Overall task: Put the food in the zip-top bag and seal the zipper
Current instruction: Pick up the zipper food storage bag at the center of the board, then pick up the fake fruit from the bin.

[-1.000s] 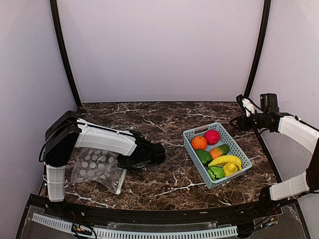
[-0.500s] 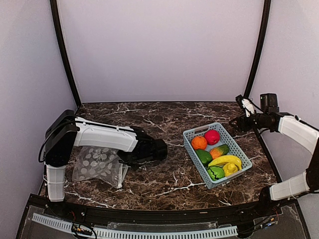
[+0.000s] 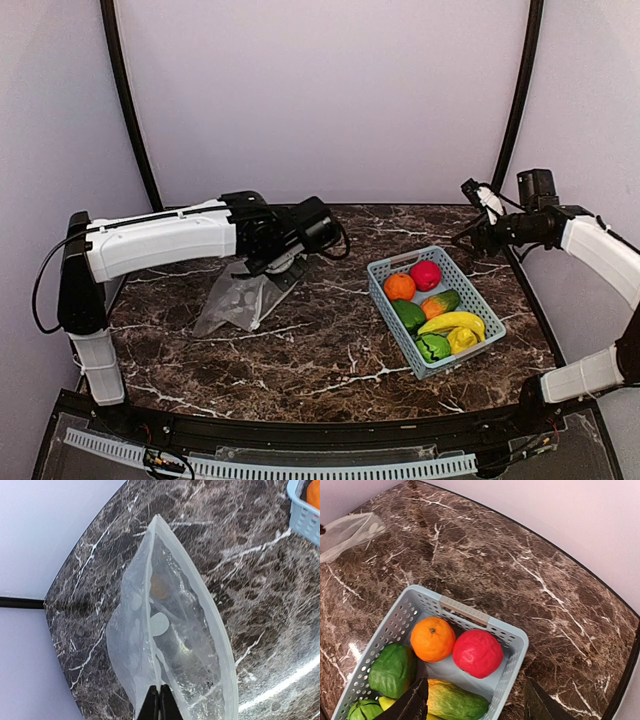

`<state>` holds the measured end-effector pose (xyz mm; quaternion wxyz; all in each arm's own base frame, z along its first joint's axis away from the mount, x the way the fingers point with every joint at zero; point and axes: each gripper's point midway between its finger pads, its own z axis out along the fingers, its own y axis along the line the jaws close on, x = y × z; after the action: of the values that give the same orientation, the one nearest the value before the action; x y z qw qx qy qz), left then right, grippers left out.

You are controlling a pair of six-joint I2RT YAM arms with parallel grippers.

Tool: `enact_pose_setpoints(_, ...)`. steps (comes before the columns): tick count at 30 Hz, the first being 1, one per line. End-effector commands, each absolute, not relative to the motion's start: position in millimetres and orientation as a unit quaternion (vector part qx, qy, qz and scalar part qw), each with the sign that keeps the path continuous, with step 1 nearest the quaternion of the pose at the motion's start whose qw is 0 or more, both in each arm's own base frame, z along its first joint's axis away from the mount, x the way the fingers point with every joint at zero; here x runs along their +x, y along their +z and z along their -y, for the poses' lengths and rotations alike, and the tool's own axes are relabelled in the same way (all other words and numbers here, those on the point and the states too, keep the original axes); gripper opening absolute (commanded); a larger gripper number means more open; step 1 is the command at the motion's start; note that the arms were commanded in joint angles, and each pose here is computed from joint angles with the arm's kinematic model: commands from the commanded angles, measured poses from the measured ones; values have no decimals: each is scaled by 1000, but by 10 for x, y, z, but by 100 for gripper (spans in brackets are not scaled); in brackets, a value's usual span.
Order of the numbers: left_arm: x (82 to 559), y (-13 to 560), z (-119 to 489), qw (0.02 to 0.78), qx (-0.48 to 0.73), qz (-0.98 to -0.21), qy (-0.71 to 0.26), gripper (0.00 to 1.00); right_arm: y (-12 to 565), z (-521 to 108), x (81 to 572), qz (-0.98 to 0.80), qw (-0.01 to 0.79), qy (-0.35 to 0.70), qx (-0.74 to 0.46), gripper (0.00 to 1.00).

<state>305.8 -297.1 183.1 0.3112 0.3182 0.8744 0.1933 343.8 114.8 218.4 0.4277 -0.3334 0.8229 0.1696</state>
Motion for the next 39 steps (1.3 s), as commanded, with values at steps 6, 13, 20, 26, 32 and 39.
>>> enact_pose_setpoints(6, 3231, 2489, 3250, 375, 334, -865, -3, 1, 1962, -1609, 3247, -817, 335, 167, -439, 56)
enact_pose_setpoints(13, 3109, 2532, 3340, 409, 352, -839, -63, 1, 1670, -1846, 3196, -813, 281, 153, -486, 54)
enact_pose_setpoints(20, 2920, 2593, 3224, 459, 342, -812, -117, 1, 1504, -2001, 3342, -819, 245, 165, -492, 59)
enact_pose_setpoints(26, 2870, 2542, 3277, 459, 337, -809, -146, 1, 1210, -2089, 3430, -830, 205, 165, -491, 68)
enact_pose_setpoints(32, 2907, 2487, 3247, 458, 336, -813, -129, 1, 1132, -2193, 3543, -836, 201, 174, -479, 75)
enact_pose_setpoints(39, 2931, 2412, 3238, 451, 334, -819, -119, 1, 934, -2248, 3594, -842, 180, 181, -475, 78)
